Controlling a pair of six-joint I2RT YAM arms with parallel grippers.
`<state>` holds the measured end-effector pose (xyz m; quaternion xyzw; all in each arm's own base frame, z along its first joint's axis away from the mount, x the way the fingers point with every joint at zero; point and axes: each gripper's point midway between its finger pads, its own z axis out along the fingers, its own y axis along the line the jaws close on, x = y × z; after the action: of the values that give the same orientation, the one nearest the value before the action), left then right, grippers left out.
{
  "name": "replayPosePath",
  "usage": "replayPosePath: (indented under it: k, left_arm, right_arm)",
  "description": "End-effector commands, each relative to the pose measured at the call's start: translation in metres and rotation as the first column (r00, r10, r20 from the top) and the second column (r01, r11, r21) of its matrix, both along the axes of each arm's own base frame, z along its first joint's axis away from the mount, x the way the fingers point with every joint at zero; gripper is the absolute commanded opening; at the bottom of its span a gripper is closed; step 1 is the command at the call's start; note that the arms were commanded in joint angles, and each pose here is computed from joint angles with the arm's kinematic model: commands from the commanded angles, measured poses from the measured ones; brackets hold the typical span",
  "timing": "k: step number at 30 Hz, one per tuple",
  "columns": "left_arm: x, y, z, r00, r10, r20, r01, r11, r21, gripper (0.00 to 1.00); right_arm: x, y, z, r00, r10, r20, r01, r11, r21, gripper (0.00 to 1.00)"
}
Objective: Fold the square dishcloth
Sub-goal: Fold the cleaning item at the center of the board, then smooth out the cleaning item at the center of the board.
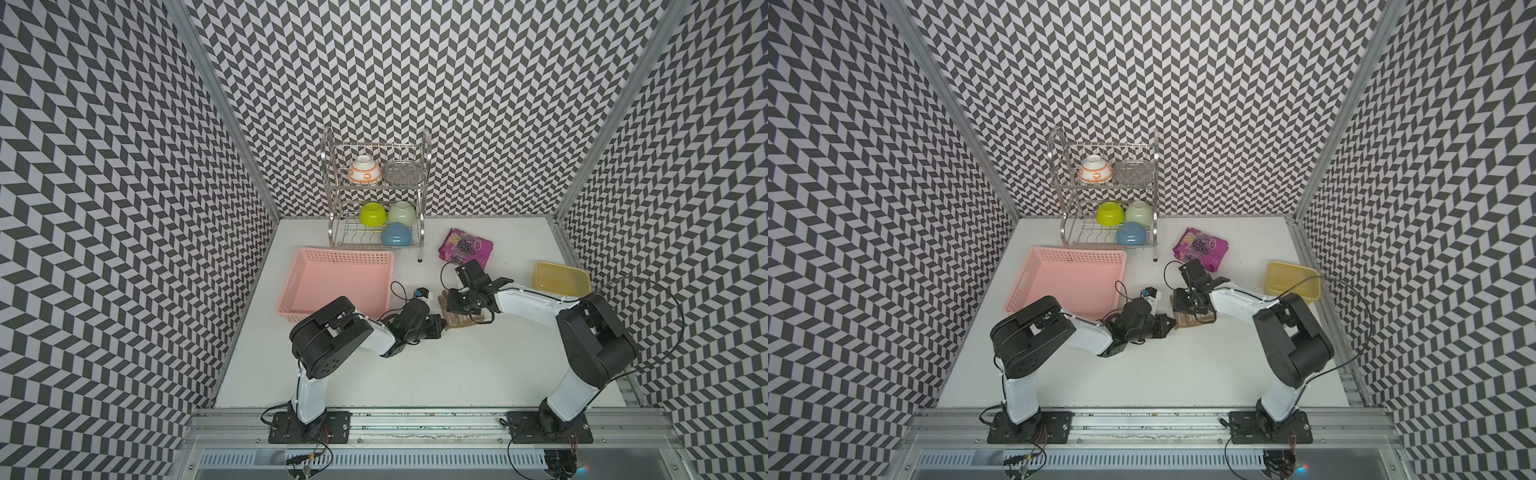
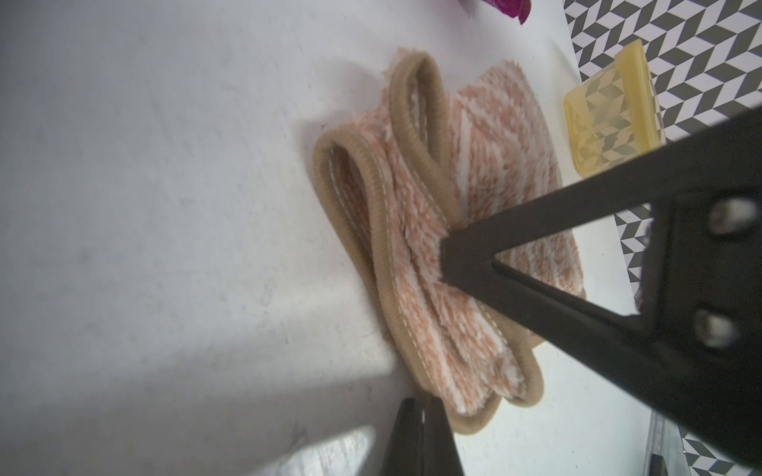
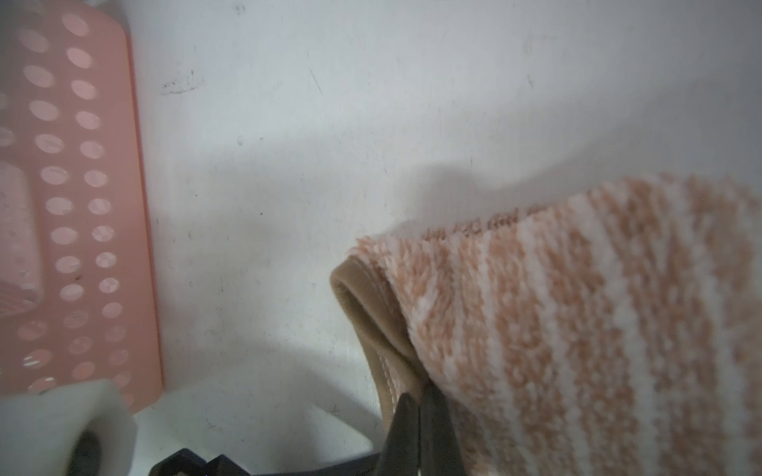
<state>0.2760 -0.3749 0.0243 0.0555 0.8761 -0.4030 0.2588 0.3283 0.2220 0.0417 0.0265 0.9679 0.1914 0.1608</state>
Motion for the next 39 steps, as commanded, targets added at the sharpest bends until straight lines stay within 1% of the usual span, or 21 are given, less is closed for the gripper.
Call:
replayPosePath:
  k: [1,6,8,11,14,17,21,26,33,39]
  left_arm:
    - [-0.004,0.001,-0.010,1.000,-0.004,-0.011,0.005,1.000,0.020,0.03]
    - [-0.003,0.001,-0.009,1.000,-0.001,-0.006,0.001,1.000,0.019,0.03]
    - [-0.002,0.001,-0.008,1.000,0.001,-0.006,-0.001,1.000,0.020,0.03]
    - [-0.001,0.002,-0.006,1.000,0.010,0.003,-0.010,1.000,0.022,0.03]
    - [0.002,0.004,-0.001,1.000,0.019,0.017,-0.020,0.999,0.026,0.03]
    - [0.003,0.005,0.003,0.999,0.025,0.030,-0.026,0.999,0.030,0.06]
    - [0.004,0.007,0.006,0.999,0.033,0.041,-0.035,0.999,0.032,0.07]
    - [0.004,0.002,0.003,0.999,0.023,0.028,-0.024,0.999,0.028,0.07]
    - [0.006,-0.001,0.000,0.999,0.017,0.028,-0.018,0.999,0.031,0.07]
    - [0.008,-0.004,-0.004,1.000,0.013,0.021,-0.014,0.999,0.036,0.07]
  right_arm:
    - [0.004,0.012,0.009,0.999,0.018,0.031,-0.019,0.999,0.038,0.12]
    - [0.002,0.019,0.029,0.997,0.042,0.065,-0.048,0.994,0.093,0.25]
    - [0.000,0.022,0.036,0.996,0.050,0.076,-0.059,0.992,0.116,0.27]
    - [-0.001,0.023,0.043,0.995,0.054,0.087,-0.065,0.989,0.131,0.27]
    - [-0.004,0.023,0.045,0.995,0.060,0.084,-0.071,0.988,0.140,0.23]
    - [-0.003,0.018,0.048,0.994,0.048,0.097,-0.059,0.991,0.119,0.18]
    - [-0.001,0.004,0.050,0.992,0.012,0.124,-0.019,0.998,0.054,0.15]
    - [-0.004,-0.012,0.034,0.993,-0.016,0.113,0.018,1.000,-0.016,0.14]
    - [-0.013,-0.006,0.009,0.998,0.020,0.065,-0.019,1.000,-0.012,0.12]
    - [-0.021,0.002,0.001,0.998,0.056,0.041,-0.057,0.998,0.009,0.12]
